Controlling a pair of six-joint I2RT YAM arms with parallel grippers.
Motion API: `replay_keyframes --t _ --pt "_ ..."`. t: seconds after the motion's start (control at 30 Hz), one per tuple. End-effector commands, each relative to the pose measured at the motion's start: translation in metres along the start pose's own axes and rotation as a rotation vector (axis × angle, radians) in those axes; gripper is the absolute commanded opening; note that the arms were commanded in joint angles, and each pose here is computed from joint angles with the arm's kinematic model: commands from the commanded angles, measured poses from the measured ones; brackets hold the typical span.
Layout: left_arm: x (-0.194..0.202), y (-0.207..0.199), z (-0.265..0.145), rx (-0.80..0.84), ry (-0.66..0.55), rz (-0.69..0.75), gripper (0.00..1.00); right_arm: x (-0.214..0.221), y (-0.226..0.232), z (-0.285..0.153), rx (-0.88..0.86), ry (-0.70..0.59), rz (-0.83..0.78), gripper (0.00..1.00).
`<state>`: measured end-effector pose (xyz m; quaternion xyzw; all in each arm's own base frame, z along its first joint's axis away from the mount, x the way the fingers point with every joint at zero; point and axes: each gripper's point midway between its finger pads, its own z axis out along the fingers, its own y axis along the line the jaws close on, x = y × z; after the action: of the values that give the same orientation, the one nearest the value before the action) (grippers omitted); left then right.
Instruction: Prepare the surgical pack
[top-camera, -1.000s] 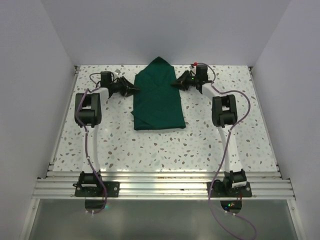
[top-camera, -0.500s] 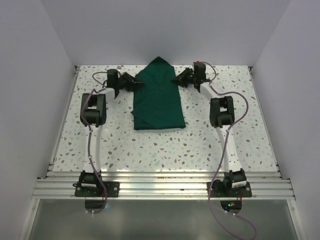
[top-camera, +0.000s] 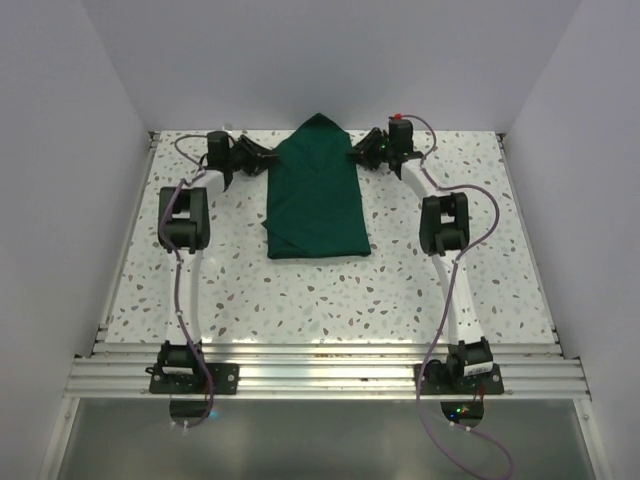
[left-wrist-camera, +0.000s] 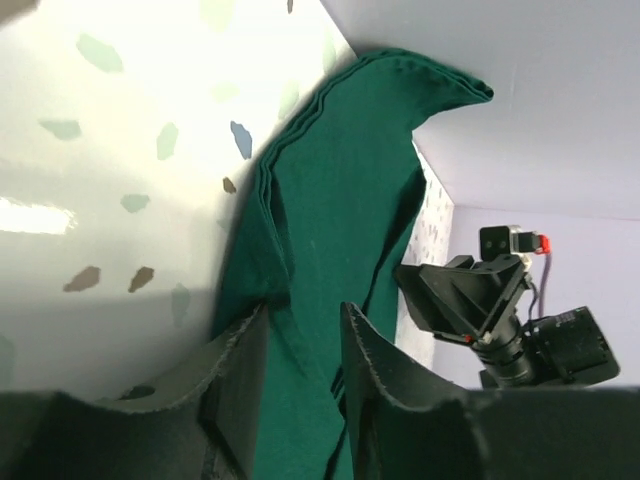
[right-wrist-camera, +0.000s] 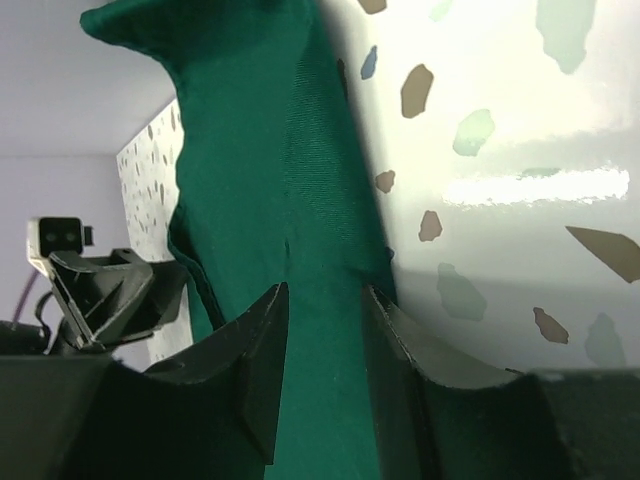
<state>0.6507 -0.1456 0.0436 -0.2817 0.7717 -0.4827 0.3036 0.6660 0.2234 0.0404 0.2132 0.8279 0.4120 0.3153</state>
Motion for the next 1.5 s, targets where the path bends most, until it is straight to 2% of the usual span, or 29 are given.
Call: replay_keyframes --t 0.0,0.03,0.13,0.2,0.43,0.57,0.6,0.73,0.93,0.97,1.0,1.03,1.1,1.13,1.2,1.23,1.27,1.4,1.47 --pt "-0.027 -0.036 -0.022 0.047 -0.052 0.209 0.4 -0.026 0.034 -0.024 -0.053 -0.039 -0.141 0.41" --pt "-0.045 -0.042 -0.036 0.045 -0.095 0.272 0.41 -0.027 0.03 -0.028 -0.037 -0.035 -0.151 0.42" --pt "-0.053 -0.036 -0.043 -0.001 -0.119 0.341 0.45 -0.03 0.028 -0.034 -0.015 -0.036 -0.224 0.54" --pt "-0.054 -0.033 -0.042 -0.01 -0.12 0.337 0.46 -0.027 0.021 -0.031 -0.011 -0.023 -0.243 0.59" --pt "-0.039 0.003 -0.016 -0.04 -0.08 0.27 0.49 -0.027 0.004 -0.014 0.003 -0.037 -0.281 0.63" --pt "-0.035 0.013 -0.006 -0.041 -0.069 0.263 0.49 -0.024 -0.006 -0.005 0.007 -0.04 -0.299 0.63" --pt "-0.021 0.009 0.002 -0.033 -0.048 0.27 0.49 -0.021 -0.007 -0.002 0.006 -0.038 -0.304 0.64" --pt "-0.011 0.016 0.013 -0.02 -0.028 0.251 0.5 -0.003 -0.004 0.016 -0.015 -0.024 -0.336 0.64" --pt "-0.007 0.014 0.017 0.001 -0.011 0.236 0.45 0.016 0.004 0.031 -0.05 -0.021 -0.298 0.55" --pt "-0.007 0.014 0.017 0.003 -0.01 0.235 0.42 0.016 0.002 0.033 -0.047 -0.024 -0.294 0.52" --pt "-0.006 0.012 0.017 0.009 -0.005 0.23 0.39 0.014 0.006 0.033 -0.053 -0.036 -0.294 0.44" --pt "-0.007 0.01 0.016 0.014 -0.008 0.232 0.36 0.012 0.007 0.033 -0.051 -0.045 -0.291 0.42" --pt "-0.009 0.007 0.015 0.018 -0.01 0.223 0.24 0.002 0.015 0.03 -0.058 -0.079 -0.285 0.38" --pt "-0.011 0.004 0.014 0.023 -0.012 0.219 0.19 -0.006 0.021 0.027 -0.065 -0.101 -0.284 0.32" --pt "-0.016 -0.007 0.011 0.041 -0.018 0.21 0.01 -0.022 0.036 0.018 -0.097 -0.139 -0.249 0.21" --pt "-0.018 -0.01 0.01 0.044 -0.02 0.208 0.0 -0.026 0.042 0.015 -0.113 -0.141 -0.221 0.06" --pt "-0.022 -0.017 0.008 0.051 -0.026 0.213 0.0 -0.029 0.046 0.012 -0.125 -0.141 -0.207 0.0" --pt "-0.033 -0.057 -0.01 0.08 -0.063 0.262 0.0 -0.036 0.059 -0.007 -0.165 -0.101 -0.172 0.0" --pt "-0.033 -0.067 -0.017 0.084 -0.065 0.267 0.0 -0.036 0.08 -0.022 -0.204 -0.074 -0.194 0.0"
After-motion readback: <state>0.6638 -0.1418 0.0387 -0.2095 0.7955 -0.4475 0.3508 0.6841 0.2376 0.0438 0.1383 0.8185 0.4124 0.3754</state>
